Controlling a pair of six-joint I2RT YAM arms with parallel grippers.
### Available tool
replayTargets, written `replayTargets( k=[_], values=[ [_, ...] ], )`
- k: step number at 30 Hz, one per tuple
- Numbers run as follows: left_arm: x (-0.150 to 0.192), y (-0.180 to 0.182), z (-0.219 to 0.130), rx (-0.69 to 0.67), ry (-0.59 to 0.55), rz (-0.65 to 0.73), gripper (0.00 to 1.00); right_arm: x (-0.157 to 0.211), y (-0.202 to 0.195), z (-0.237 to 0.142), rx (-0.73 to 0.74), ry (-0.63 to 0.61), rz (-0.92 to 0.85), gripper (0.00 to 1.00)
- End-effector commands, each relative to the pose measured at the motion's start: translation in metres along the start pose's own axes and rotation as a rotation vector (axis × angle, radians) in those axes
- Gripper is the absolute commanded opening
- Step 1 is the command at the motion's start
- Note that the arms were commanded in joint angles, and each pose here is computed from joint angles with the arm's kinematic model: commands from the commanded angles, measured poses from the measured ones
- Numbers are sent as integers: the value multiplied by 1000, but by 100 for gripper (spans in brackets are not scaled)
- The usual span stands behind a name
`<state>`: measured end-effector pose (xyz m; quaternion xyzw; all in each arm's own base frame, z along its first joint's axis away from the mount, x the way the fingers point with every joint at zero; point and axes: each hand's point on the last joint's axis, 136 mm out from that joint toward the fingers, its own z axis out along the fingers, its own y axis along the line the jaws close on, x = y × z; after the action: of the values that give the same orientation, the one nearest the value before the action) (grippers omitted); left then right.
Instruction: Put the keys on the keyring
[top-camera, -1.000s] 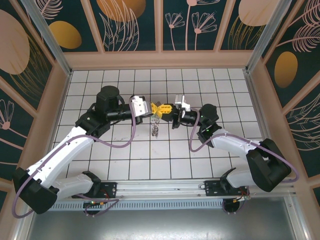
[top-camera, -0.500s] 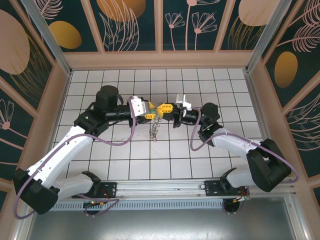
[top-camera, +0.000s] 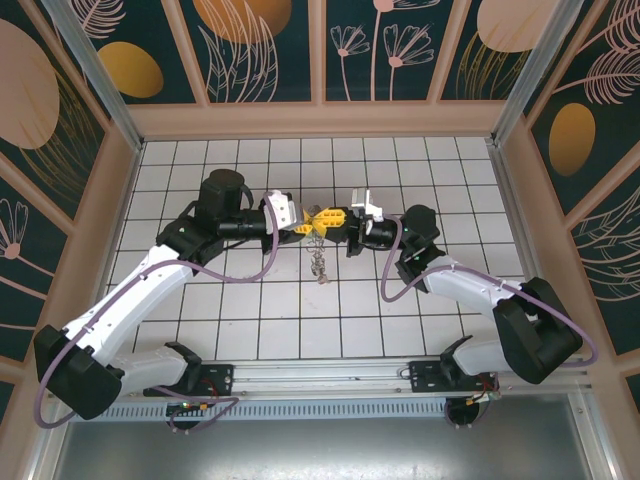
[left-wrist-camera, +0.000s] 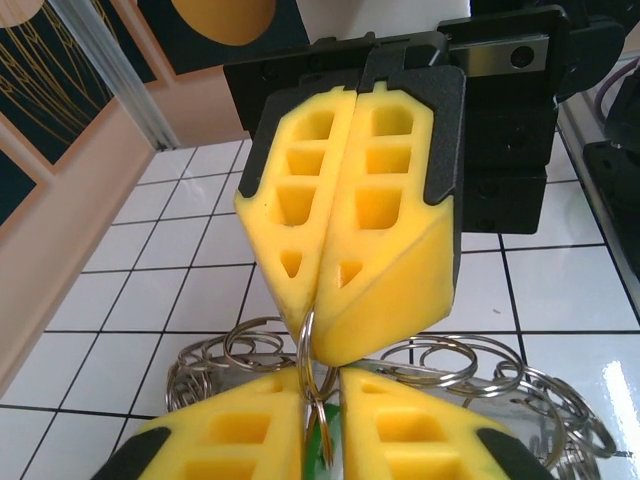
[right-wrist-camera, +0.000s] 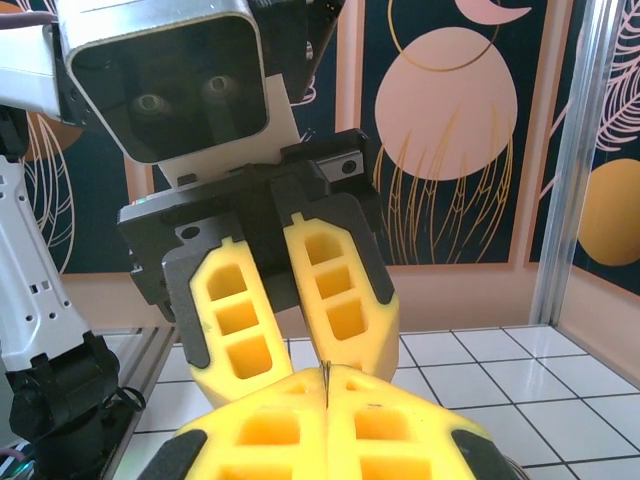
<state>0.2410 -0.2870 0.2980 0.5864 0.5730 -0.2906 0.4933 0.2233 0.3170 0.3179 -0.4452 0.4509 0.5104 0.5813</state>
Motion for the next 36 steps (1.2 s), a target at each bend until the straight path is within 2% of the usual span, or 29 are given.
replayTargets(
  k=[1, 4, 6, 10, 15, 19, 23, 30, 36],
  values=[
    [-7, 0, -1, 14, -23, 5, 14, -36, 6, 1, -29, -74, -118, 0],
    [-9, 0, -2, 8, -34, 16, 8, -34, 7, 1, -28, -67, -118, 0],
    [-11, 2, -3, -5, -44, 26, 0, -31, 7, 2, -26, -58, -119, 0],
    [-12, 3, -7, -28, -46, 49, 0, -21, 5, 3, -24, -15, -125, 0],
    [-1, 17, -11, -128, 19, 52, 0, 8, -3, 3, -63, 178, -131, 0],
    [7, 21, -15, -158, 81, 94, 0, 23, -6, 1, -91, 285, -132, 12],
    [22, 14, -15, -99, 179, 141, 0, 33, -15, -3, -99, 380, -97, 24],
    [48, 17, -13, -69, 319, 120, 0, 39, -19, 2, -147, 458, -54, 30],
    [53, 16, -8, -37, 339, 95, 0, 56, -19, 12, -122, 501, -78, 36]
  ],
)
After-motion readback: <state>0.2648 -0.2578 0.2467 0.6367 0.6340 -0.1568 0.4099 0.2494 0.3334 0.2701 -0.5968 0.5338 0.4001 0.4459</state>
